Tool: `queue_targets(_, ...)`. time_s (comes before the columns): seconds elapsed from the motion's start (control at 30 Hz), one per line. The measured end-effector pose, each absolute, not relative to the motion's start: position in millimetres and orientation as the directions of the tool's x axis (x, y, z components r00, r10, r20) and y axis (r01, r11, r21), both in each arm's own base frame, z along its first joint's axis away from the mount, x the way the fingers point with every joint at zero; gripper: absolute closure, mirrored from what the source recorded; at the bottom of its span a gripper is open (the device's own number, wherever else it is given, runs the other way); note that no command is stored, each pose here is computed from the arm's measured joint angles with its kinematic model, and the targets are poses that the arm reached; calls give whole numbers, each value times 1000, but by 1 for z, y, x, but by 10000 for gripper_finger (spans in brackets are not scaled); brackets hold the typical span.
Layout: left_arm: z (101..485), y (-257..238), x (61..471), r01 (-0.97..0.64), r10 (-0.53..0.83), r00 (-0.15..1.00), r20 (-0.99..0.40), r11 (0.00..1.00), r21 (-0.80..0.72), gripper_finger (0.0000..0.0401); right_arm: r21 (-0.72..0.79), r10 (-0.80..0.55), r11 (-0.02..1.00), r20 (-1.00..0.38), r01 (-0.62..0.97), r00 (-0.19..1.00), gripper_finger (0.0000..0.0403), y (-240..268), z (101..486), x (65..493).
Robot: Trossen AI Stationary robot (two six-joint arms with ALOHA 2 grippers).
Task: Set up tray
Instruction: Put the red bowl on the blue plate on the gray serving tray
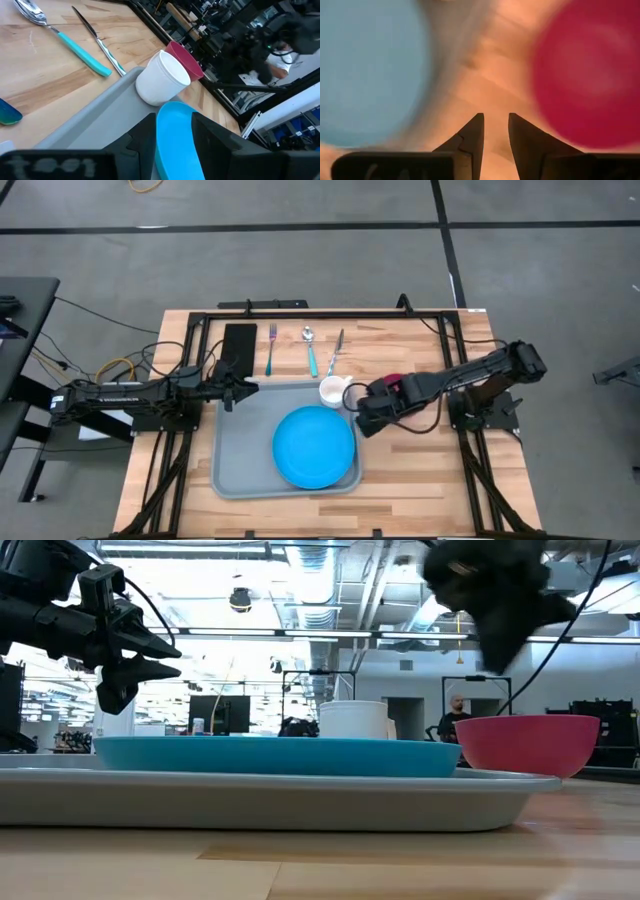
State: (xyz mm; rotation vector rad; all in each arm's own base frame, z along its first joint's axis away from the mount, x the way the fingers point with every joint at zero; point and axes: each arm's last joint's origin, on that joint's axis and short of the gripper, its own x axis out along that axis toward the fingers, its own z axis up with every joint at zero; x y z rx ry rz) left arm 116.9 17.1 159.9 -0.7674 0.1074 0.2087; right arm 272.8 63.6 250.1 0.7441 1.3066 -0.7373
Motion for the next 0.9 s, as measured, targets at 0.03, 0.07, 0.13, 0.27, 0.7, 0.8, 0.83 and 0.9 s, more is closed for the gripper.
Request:
queue_targets(0.03,160,17,117,-226,148,974,-172,700,-677,289,20,-66,570,-995,821,70,321,62,250,269)
queue_targets(0.07,160,17,117,-226,148,974,-172,700,-677,289,-15,-75,568,-997,823,34,321,60,250,266)
queue_targets(0.13,160,17,117,-226,148,974,-172,700,-677,289,-58,-85,574,-996,817,-11,321,55,250,262)
queue_targets(0.27,160,17,117,-226,148,974,-172,700,-678,289,-43,-77,629,-997,776,6,321,48,248,267)
queue_targets(0.7,160,17,117,-227,149,974,-172,694,-684,289,-68,-54,705,-998,706,-42,321,28,216,293)
queue_targets(0.8,160,17,117,-226,150,974,-170,692,-686,289,-87,-52,712,-996,697,-71,321,24,206,298)
queue_targets(0.83,160,17,117,-226,149,974,-171,692,-686,289,-93,-49,714,-995,694,-83,321,23,203,299)
queue_targets(0.9,160,17,117,-227,149,974,-172,691,-686,289,-103,-46,712,-994,694,-101,321,22,197,301)
